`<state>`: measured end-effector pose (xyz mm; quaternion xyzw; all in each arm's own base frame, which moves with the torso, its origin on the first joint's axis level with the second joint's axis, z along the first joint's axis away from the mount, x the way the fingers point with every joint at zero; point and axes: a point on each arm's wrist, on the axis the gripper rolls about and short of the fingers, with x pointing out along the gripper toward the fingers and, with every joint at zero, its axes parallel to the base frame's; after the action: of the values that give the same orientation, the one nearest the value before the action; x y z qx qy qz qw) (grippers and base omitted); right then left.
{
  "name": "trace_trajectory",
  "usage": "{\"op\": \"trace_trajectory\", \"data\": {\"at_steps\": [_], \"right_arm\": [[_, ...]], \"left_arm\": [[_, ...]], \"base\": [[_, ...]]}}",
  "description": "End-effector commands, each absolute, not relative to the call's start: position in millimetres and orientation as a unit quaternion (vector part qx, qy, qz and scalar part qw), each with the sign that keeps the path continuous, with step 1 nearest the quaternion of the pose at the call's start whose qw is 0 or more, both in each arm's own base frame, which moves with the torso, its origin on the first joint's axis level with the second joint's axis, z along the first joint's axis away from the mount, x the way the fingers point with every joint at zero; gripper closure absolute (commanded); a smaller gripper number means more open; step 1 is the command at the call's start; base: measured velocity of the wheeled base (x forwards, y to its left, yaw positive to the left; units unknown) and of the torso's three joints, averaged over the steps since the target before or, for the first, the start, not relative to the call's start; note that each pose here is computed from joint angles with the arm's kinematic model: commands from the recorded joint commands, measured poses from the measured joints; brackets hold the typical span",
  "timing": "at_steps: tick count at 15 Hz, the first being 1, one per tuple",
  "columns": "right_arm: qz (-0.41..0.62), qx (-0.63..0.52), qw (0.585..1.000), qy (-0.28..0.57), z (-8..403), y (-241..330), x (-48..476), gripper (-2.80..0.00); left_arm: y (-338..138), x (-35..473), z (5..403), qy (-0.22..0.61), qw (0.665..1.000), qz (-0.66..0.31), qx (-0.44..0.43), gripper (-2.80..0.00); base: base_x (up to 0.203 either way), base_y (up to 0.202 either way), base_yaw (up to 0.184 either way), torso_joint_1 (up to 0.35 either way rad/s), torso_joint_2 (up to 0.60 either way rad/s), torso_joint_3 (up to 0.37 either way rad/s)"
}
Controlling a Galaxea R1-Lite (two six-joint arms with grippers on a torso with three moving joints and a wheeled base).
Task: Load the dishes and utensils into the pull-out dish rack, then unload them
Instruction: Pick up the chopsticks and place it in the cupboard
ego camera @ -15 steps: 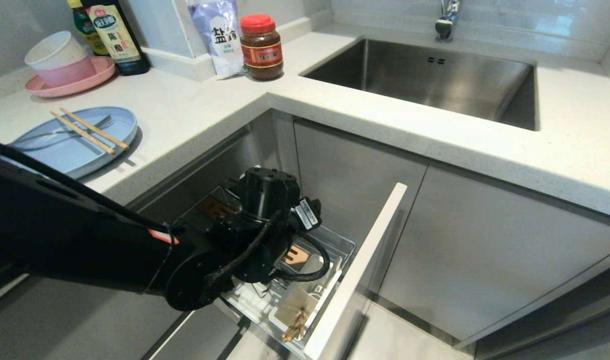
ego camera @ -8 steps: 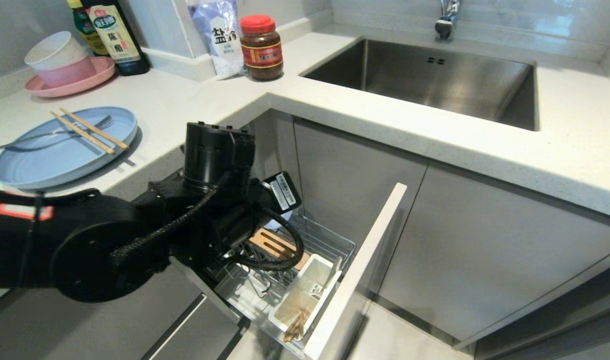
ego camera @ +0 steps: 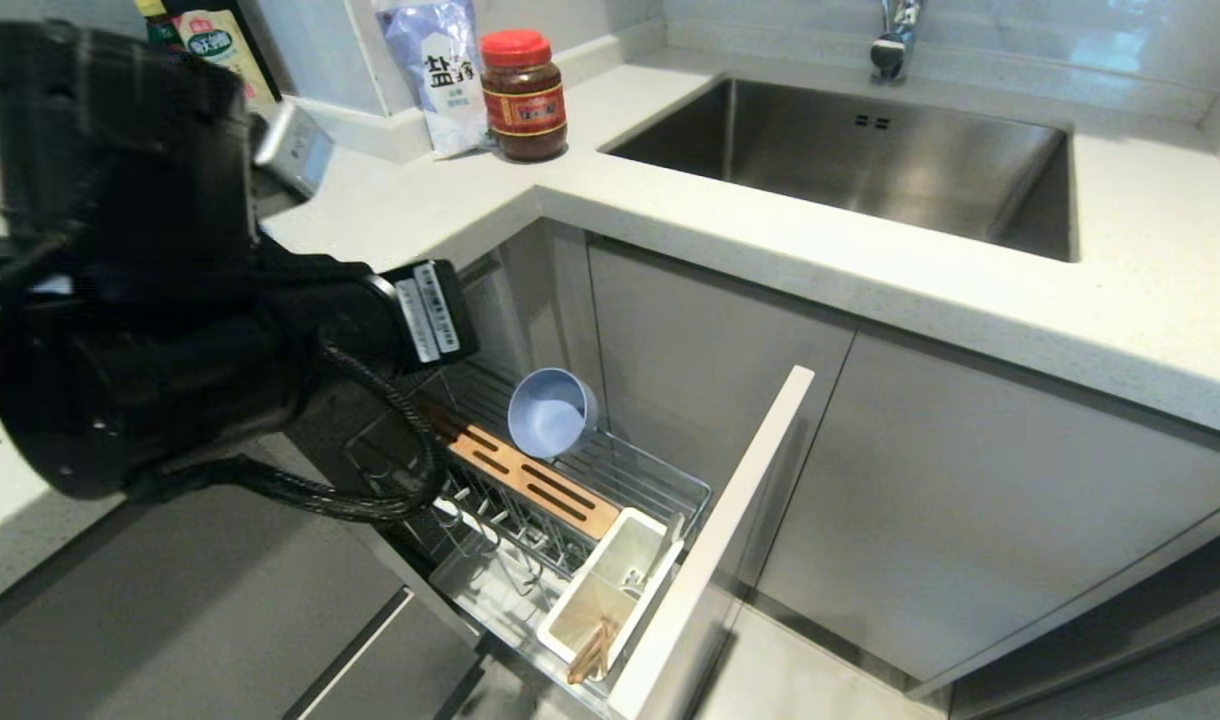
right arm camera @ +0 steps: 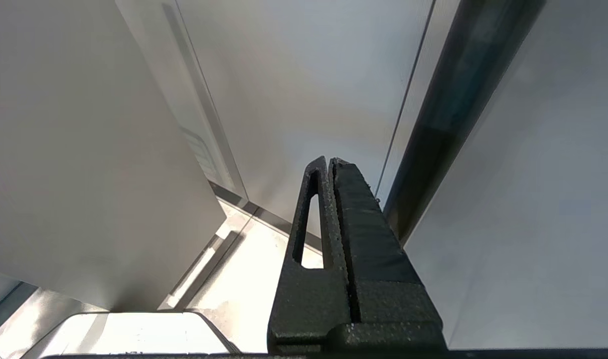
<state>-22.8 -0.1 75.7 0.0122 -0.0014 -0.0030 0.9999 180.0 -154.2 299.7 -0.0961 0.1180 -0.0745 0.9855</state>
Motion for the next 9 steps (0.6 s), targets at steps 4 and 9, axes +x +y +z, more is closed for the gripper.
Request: {"op": "trace_trajectory", "data": {"at_steps": [4,9], "right_arm": [[-0.003,0.012,1.0,-0.003,75,0,-23,0.0],[-0.003,0.012,1.0,-0.003,75,0,-23,0.0]], "left_arm": [[-94,147,354,0.072,0.989,-0.019,-0.131,0.0],[-60,144,379,0.074,0.981,0.044,-0.172,0.0]], "base": [[0.0,0.0,0.0,0.0,0.0,0.0],[0.0,0.0,0.0,0.0,0.0,0.0]]}}
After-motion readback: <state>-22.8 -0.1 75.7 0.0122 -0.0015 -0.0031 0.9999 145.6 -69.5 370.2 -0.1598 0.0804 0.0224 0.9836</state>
